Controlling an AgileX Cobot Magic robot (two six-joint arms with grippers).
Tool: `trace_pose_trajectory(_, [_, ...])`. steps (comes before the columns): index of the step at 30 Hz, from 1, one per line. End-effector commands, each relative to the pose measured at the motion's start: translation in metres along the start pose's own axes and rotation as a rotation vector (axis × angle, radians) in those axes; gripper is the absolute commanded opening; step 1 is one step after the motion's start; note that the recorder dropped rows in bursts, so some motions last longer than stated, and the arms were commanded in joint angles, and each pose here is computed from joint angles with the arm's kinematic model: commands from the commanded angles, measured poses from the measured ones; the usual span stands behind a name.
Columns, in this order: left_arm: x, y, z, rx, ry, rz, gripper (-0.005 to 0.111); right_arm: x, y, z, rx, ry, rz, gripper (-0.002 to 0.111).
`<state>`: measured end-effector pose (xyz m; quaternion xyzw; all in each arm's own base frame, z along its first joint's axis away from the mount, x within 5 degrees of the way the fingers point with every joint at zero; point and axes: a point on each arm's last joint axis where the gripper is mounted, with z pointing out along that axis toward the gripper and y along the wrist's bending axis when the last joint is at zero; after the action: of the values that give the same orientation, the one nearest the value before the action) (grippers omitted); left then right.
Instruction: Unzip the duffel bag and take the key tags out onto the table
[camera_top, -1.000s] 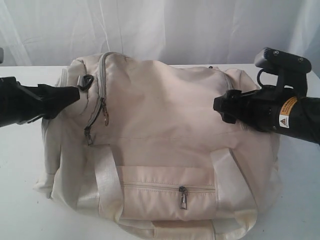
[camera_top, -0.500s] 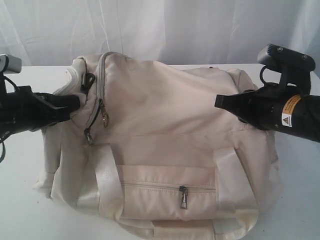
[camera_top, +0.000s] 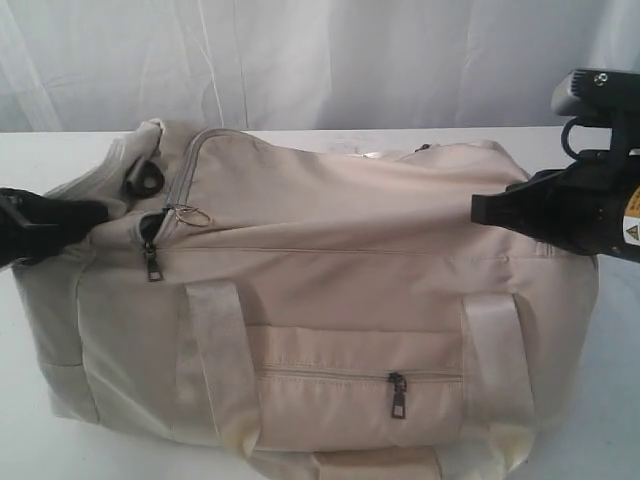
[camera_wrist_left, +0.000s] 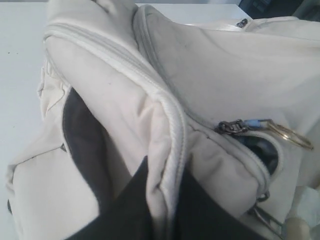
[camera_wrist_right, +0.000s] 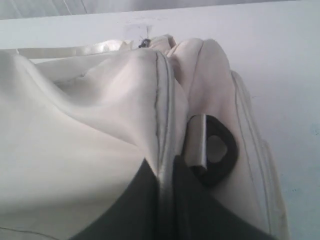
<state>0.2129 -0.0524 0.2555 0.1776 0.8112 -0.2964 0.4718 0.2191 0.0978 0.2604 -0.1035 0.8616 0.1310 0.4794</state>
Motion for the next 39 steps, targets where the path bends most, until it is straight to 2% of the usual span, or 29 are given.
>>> trace_pose_trajectory(1, [-0.008, 0.002, -0.025, -0.105, -0.041, -0.027, 0.0, -0.002, -0.008, -0.01, 0.054, 0.011, 0.011, 0.0])
trace_pose_trajectory(10, [-0.02, -0.015, -0.05, -0.119, -0.151, -0.057, 0.0, -0.002, -0.011, -0.021, 0.087, 0.02, 0.035, 0.0])
trace_pose_trajectory(12, [-0.02, -0.015, -0.052, -0.129, -0.161, -0.053, 0.0, -0.002, -0.011, -0.021, 0.087, 0.022, 0.038, 0.004])
trace_pose_trajectory(15, [-0.021, -0.013, -0.056, -0.156, -0.176, -0.054, 0.0, -0.001, -0.007, -0.021, 0.069, 0.029, 0.012, 0.019])
trace_pose_trajectory(21, [-0.021, -0.009, -0.059, -0.179, -0.184, -0.064, 0.0, 0.0, 0.007, -0.022, 0.01, 0.027, -0.033, 0.063])
trace_pose_trajectory(23, [-0.02, -0.008, -0.059, -0.186, -0.183, -0.068, 0.0, -0.002, 0.009, -0.023, -0.003, 0.008, -0.042, 0.07])
trace_pose_trajectory(29, [-0.002, -0.005, -0.055, -0.187, -0.143, -0.112, 0.0, -0.018, 0.016, -0.027, -0.062, -0.093, -0.039, 0.072])
trace_pose_trajectory(33, [0.007, 0.0, -0.054, -0.234, -0.13, -0.123, 0.001, -0.033, 0.018, -0.026, -0.067, -0.127, -0.035, 0.072])
trace_pose_trajectory(37, [0.007, 0.004, -0.055, -0.277, -0.135, -0.126, 0.015, -0.049, 0.022, -0.019, -0.07, -0.144, -0.034, 0.072])
trace_pose_trajectory(39, [0.007, 0.004, -0.055, -0.277, -0.135, -0.126, 0.028, -0.054, 0.024, -0.012, -0.064, -0.136, -0.034, 0.072])
